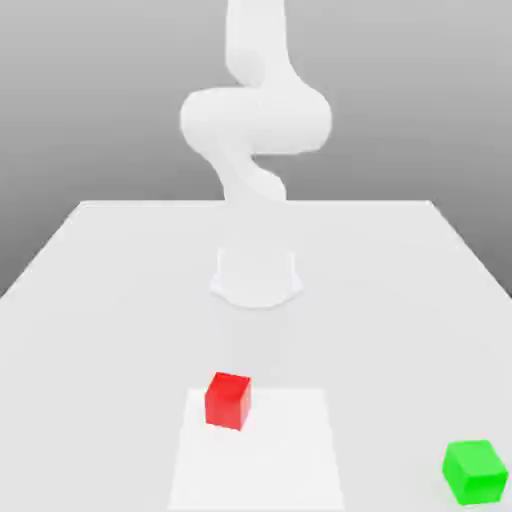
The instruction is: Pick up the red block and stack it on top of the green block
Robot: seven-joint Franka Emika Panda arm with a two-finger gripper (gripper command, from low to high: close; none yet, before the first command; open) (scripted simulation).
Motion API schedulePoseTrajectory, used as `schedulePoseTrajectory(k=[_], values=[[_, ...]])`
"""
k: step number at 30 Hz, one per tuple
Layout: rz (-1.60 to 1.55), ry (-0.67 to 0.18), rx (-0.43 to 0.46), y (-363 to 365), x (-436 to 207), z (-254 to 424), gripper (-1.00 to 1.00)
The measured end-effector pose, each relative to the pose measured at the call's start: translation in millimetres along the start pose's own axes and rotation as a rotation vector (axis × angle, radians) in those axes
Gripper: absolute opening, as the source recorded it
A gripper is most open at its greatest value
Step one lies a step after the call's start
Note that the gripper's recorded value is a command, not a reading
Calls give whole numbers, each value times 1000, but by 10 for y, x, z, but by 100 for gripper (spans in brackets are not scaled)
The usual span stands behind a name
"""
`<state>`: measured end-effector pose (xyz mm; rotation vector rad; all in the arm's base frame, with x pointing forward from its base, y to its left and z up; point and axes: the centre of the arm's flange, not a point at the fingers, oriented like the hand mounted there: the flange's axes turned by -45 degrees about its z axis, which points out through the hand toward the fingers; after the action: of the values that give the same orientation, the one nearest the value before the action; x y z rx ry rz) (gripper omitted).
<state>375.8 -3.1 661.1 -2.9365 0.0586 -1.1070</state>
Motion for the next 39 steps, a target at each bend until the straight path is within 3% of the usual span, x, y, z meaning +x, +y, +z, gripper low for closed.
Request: schedulePoseTrajectory(k=[9,18,24,25,32,39], values=[[98,-335,-51,214,-1074,2036,0],[217,-691,-98,417,-3025,3255,0],[224,-715,-101,430,-3488,3666,0],[224,-715,-102,431,-3543,3717,-100],[224,-715,-102,429,-3549,3724,-100],[223,-715,-101,420,-3178,3307,-100]])
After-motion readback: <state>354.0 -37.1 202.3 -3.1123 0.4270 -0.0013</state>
